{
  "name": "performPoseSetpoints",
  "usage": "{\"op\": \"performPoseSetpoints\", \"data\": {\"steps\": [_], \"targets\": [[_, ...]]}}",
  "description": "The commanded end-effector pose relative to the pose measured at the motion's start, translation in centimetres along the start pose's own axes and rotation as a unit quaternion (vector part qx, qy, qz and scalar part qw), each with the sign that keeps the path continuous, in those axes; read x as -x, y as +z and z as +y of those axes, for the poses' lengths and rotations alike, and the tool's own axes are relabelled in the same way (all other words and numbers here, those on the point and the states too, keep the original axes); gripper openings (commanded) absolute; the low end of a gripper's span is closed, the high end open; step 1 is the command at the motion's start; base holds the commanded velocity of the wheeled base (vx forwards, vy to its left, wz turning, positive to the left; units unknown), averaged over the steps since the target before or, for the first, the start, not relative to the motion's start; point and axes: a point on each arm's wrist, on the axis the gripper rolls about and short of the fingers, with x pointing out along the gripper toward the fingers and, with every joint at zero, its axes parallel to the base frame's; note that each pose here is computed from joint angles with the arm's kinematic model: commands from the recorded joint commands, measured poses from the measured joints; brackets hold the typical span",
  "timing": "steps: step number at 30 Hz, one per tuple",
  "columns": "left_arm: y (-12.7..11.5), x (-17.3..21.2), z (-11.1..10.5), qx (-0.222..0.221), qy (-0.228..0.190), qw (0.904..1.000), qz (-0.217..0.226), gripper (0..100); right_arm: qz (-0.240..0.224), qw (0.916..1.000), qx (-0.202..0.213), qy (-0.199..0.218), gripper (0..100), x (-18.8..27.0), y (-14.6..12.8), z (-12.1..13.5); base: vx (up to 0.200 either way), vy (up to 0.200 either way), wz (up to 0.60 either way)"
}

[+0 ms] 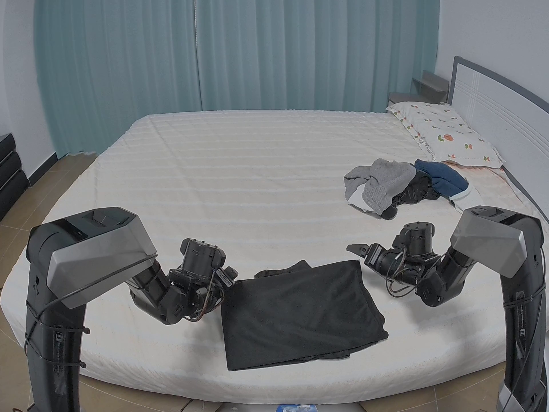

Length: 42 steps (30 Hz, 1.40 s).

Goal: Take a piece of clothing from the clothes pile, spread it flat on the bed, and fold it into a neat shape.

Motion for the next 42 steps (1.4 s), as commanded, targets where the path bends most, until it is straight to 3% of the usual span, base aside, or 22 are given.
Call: {"op": "performPoseSetpoints", "data": {"steps": [1, 7, 23, 24, 42], "targets": [[2.1, 1.6, -0.2, 0.043, -0.012, 0.9989, -0.016, 100, 0.037, 0.9992, -0.016, -0.008, 100, 6.1, -1.4, 0.4, 0.0, 0.0, 0.0], [3.0, 2.6, 0.4, 0.051, -0.028, 0.9982, 0.009, 100, 0.105, 0.9941, -0.025, -0.015, 100, 9.6, -3.9, 0.1, 0.0, 0.0, 0.0], [2.8, 2.3, 0.6, 0.046, -0.024, 0.9986, 0.012, 100, 0.162, 0.9862, 0.008, -0.034, 100, 11.4, -6.8, -0.4, 0.0, 0.0, 0.0], [2.8, 2.3, 0.6, 0.046, -0.024, 0.9986, 0.012, 100, 0.166, 0.9855, 0.009, -0.036, 0, 11.5, -7.0, -0.4, 0.0, 0.0, 0.0], [2.5, 2.1, 0.7, 0.044, -0.021, 0.9987, 0.015, 100, 0.17, 0.9844, 0.025, -0.038, 0, 12.5, -7.1, -0.2, 0.0, 0.0, 0.0]]}}
